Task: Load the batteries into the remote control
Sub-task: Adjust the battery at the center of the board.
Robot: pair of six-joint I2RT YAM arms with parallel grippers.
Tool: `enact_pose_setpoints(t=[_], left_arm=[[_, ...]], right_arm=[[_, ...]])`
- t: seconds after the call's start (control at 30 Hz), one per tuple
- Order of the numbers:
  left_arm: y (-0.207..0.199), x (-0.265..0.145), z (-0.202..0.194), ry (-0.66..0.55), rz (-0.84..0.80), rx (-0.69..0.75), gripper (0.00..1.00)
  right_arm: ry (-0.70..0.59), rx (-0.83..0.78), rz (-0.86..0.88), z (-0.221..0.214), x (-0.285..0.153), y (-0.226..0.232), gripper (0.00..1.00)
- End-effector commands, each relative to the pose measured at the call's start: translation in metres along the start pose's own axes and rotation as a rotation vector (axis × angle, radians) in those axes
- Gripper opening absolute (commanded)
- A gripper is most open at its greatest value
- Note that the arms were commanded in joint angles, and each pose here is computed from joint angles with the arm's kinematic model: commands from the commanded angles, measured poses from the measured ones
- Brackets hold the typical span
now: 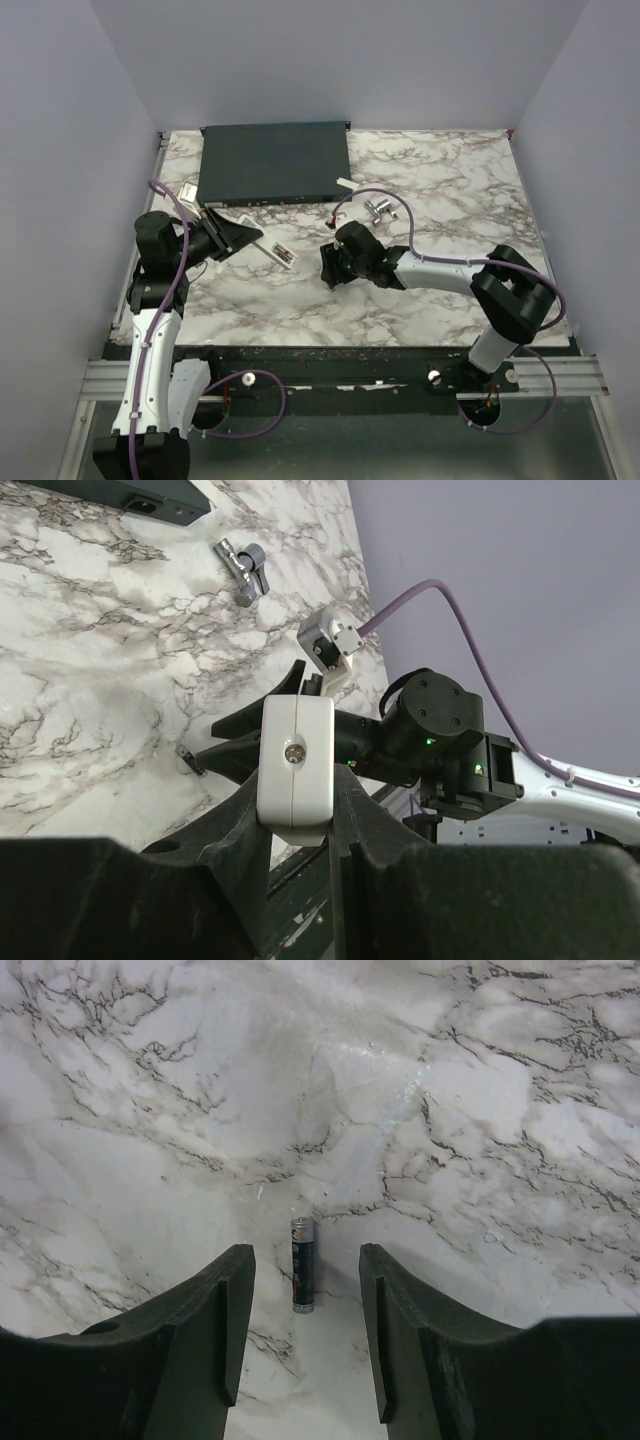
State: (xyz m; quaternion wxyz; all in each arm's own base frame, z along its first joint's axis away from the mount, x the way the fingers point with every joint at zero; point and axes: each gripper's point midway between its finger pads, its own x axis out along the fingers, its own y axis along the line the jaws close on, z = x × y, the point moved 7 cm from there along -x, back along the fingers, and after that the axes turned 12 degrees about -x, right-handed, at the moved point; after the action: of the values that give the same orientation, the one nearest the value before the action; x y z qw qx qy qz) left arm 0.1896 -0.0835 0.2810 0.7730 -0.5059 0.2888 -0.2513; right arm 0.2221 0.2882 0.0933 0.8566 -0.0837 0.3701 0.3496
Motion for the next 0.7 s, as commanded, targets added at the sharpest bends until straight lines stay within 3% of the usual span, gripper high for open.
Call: enact_pose_setpoints(t=[0.0, 0.67], left_arm=[[-0.002, -0.003, 0.001, -0.009, -0.008, 0.029, 0.0], [0.001, -0.004, -0.002, -0.009, -0.006, 0.031, 0.0]], right_arm=[[0.076, -0.078, 0.0, 0.0, 0.001, 0.004, 0.52], [0.216, -0.149, -0.115, -0.005, 0.024, 0.014, 0.38]])
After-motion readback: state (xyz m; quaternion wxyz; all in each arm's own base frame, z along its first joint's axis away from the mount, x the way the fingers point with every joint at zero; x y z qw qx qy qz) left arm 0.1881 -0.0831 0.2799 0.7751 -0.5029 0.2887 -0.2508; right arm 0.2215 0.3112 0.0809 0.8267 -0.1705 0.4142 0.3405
